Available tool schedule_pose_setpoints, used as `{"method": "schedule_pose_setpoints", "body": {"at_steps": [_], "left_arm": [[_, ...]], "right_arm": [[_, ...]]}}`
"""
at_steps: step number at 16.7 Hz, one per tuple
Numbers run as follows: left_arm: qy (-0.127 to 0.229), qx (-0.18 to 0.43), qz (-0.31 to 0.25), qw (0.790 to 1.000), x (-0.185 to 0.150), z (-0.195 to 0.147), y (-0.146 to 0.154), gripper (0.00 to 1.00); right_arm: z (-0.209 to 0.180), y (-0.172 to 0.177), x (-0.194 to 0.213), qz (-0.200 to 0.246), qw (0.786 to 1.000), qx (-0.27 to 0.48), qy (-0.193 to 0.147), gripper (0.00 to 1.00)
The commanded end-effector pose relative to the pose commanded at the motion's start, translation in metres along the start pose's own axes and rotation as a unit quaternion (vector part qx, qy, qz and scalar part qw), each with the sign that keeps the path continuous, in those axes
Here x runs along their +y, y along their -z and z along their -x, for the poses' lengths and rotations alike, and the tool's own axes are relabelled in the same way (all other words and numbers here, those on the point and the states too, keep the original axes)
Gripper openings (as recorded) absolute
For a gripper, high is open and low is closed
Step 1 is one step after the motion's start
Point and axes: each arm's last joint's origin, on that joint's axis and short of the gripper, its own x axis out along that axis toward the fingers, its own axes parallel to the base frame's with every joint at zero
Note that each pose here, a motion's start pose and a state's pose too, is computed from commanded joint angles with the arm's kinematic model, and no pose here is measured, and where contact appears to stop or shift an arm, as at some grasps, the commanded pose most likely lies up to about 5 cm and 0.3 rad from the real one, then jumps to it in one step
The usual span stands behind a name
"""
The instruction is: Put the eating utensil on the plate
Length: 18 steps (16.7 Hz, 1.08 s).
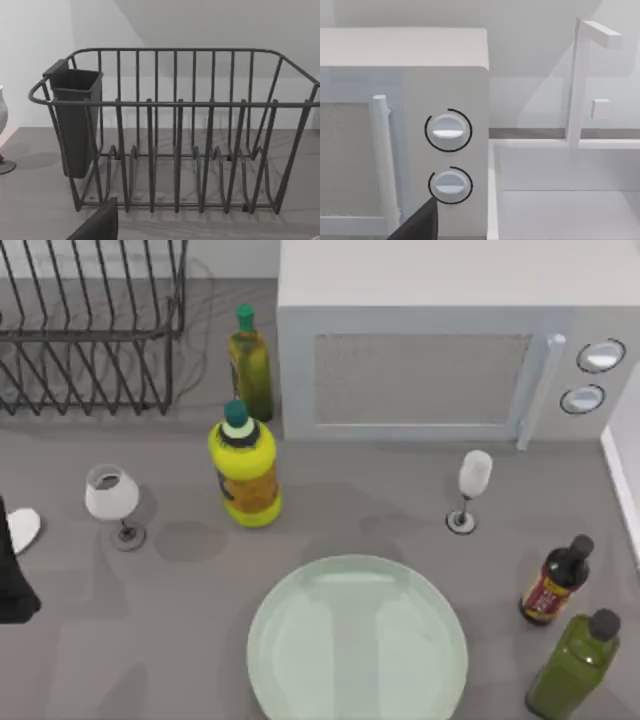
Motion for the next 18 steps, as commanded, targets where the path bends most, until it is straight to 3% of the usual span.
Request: {"method": "schedule_pose_setpoints", "body": {"at_steps": [5, 10, 13, 18], "left_arm": [[-0.005, 0.03, -0.026, 0.999, 0.002, -0.001, -0.01, 1.0], [-0.006, 0.187, -0.121, 0.975, 0.009, -0.016, -0.039, 1.0], [0.023, 0.321, -0.185, 0.929, 0.018, -0.042, -0.055, 1.0], [0.129, 0.52, -0.256, 0.805, 0.042, -0.106, -0.06, 1.0]], "right_arm": [[0.0, 0.0, 0.0, 0.0, 1.0, 0.0, 0.0, 1.0], [0.0, 0.0, 0.0, 0.0, 1.0, 0.0, 0.0, 1.0], [0.0, 0.0, 0.0, 0.0, 1.0, 0.0, 0.0, 1.0], [0.0, 0.0, 0.0, 0.0, 1.0, 0.0, 0.0, 1.0]]}}
